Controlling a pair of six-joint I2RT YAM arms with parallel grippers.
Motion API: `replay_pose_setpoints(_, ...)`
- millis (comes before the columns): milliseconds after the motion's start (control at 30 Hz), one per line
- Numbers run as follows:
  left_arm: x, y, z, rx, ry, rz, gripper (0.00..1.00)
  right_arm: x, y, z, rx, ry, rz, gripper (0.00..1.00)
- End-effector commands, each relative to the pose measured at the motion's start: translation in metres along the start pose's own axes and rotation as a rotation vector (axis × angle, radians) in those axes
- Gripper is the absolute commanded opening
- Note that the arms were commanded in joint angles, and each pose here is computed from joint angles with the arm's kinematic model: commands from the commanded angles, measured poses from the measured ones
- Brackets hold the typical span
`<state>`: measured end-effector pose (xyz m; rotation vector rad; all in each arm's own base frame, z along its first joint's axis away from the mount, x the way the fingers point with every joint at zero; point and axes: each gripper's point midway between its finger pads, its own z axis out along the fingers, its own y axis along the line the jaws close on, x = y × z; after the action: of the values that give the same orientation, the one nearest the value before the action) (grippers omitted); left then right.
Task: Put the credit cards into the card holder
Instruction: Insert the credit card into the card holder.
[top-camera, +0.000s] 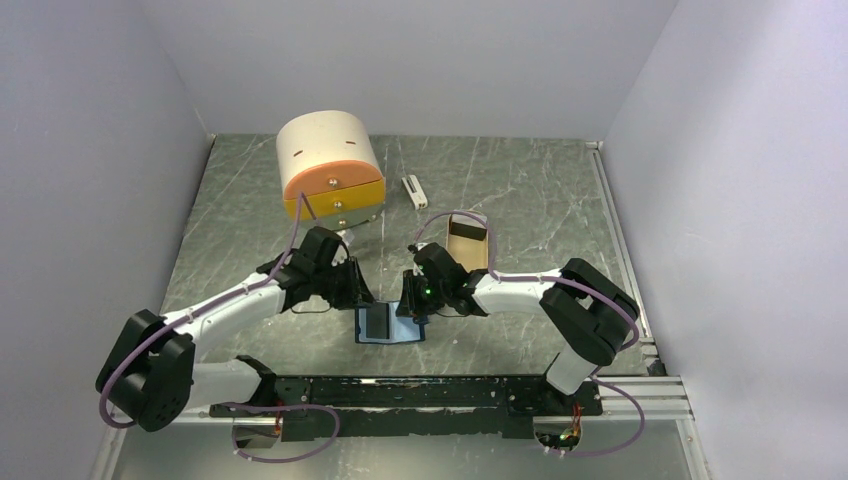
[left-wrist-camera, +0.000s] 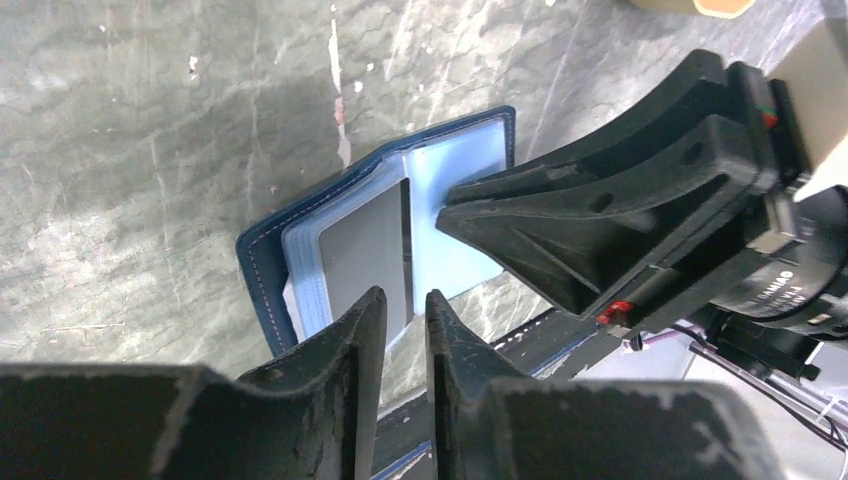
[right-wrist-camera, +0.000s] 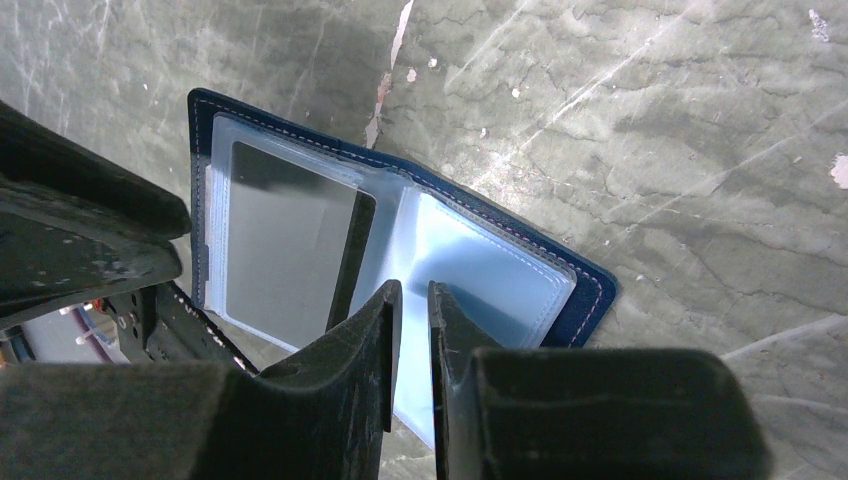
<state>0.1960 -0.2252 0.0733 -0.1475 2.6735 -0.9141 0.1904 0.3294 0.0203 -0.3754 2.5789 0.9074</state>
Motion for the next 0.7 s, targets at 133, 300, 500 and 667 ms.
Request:
replay_pose_setpoints(133, 0.005, 0.011, 0.01, -0.018, -0.004, 0.0, 0.29, 0.014, -0.017, -0.001, 0.053, 0.035, 0.009, 0.2)
replay_pose_setpoints(300, 0.007, 0.018, 0.012, -0.044, 0.001, -0.002, 0.29, 0.014, -0.017, -0.001, 0.055, 0.035, 0.006, 0.2)
replay_pose_setpoints(500, 0.005, 0.023, 0.01, -0.082, -0.003, 0.013, 0.32, 0.013, -0.016, 0.0, 0.054, 0.035, 0.006, 0.2)
replay_pose_setpoints(667, 0.008, 0.027, 0.012, -0.092, 0.004, 0.012, 0.33, 0.012, -0.015, 0.0, 0.053, 0.036, 0.002, 0.2)
